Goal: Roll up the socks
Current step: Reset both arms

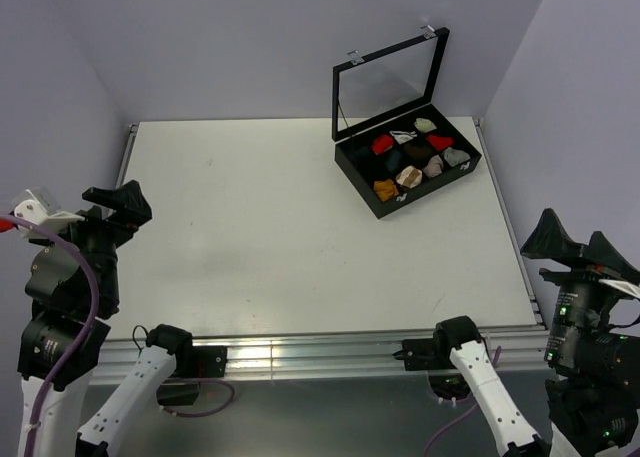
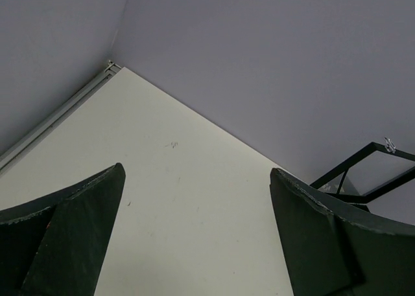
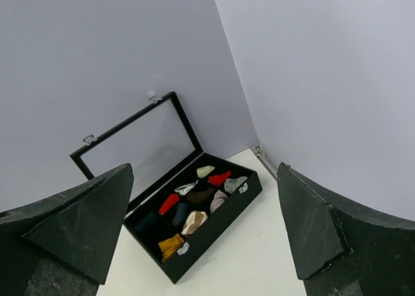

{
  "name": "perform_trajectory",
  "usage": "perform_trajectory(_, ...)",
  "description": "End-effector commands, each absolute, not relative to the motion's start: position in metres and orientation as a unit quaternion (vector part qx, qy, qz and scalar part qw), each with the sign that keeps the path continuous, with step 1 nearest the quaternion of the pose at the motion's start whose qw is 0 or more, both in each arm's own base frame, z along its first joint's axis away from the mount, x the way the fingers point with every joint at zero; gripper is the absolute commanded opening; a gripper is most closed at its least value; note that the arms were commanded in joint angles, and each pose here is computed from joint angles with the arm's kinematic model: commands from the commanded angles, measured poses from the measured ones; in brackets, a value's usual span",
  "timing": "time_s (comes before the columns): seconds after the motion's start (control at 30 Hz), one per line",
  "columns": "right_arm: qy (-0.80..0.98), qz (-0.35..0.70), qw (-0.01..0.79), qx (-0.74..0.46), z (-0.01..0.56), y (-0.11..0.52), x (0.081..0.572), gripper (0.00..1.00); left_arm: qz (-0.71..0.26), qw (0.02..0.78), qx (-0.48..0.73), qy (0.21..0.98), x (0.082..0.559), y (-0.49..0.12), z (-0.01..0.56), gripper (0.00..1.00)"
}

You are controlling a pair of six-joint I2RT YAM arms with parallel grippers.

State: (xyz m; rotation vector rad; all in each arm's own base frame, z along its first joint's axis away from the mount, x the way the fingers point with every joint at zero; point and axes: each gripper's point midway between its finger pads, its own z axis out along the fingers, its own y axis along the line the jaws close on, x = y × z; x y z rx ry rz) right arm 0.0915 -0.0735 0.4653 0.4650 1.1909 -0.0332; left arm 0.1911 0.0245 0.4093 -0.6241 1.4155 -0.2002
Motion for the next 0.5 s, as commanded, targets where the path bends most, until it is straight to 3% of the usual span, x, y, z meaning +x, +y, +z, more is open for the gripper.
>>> perform_trajectory(0.0,0.549,-0.017,0.808,0.215,0.463,-0.075,0.092,0.98,-0.102,0.724,-0.305,0.610,0.192,0.029,0.418,1.00)
perform_trajectory(0.47,0.551,0.000,0.807,0.211,0.456,-0.071,0.089,0.97,-0.121,0.714,-0.301,0.620,0.217,0.013,0.416,1.00)
